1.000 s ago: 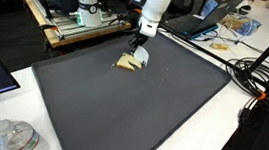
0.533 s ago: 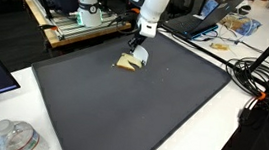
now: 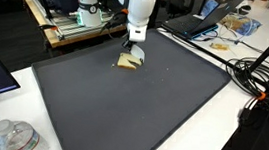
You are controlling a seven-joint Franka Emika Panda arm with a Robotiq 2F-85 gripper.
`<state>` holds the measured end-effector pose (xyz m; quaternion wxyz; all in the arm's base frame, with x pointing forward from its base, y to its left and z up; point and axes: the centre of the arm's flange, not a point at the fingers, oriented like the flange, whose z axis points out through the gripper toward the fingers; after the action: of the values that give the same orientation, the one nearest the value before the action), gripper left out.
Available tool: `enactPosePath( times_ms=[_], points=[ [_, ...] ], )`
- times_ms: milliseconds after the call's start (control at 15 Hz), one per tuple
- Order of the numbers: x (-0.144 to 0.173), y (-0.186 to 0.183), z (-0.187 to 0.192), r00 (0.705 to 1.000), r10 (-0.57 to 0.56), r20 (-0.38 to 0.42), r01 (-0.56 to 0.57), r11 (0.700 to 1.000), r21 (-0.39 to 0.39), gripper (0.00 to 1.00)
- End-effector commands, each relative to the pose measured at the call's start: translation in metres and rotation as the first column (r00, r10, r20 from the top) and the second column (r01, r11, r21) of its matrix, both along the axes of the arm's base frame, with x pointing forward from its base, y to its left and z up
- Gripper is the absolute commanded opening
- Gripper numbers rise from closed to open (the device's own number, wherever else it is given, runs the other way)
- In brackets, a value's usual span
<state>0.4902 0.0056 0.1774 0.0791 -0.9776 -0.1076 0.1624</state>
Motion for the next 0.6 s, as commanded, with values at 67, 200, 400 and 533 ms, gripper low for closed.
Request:
enactPosePath(
  times_ms=[67, 200, 400, 533],
  points=[
    [-0.0251, 0.0037, -0.0265, 0.995, 0.020, -0.099, -0.014, 0.998, 0.060, 0.01],
    [-0.0224, 0.0052, -0.0274, 0.994, 0.031, -0.109, -0.023, 0.997, 0.070, 0.01],
    [-0.0188, 0.0082, -0.0315, 0.992, 0.047, -0.121, -0.036, 0.995, 0.091, 0.01],
    [-0.0177, 0.0090, -0.0314, 0.992, 0.047, -0.113, -0.036, 0.995, 0.095, 0.01]
  ],
)
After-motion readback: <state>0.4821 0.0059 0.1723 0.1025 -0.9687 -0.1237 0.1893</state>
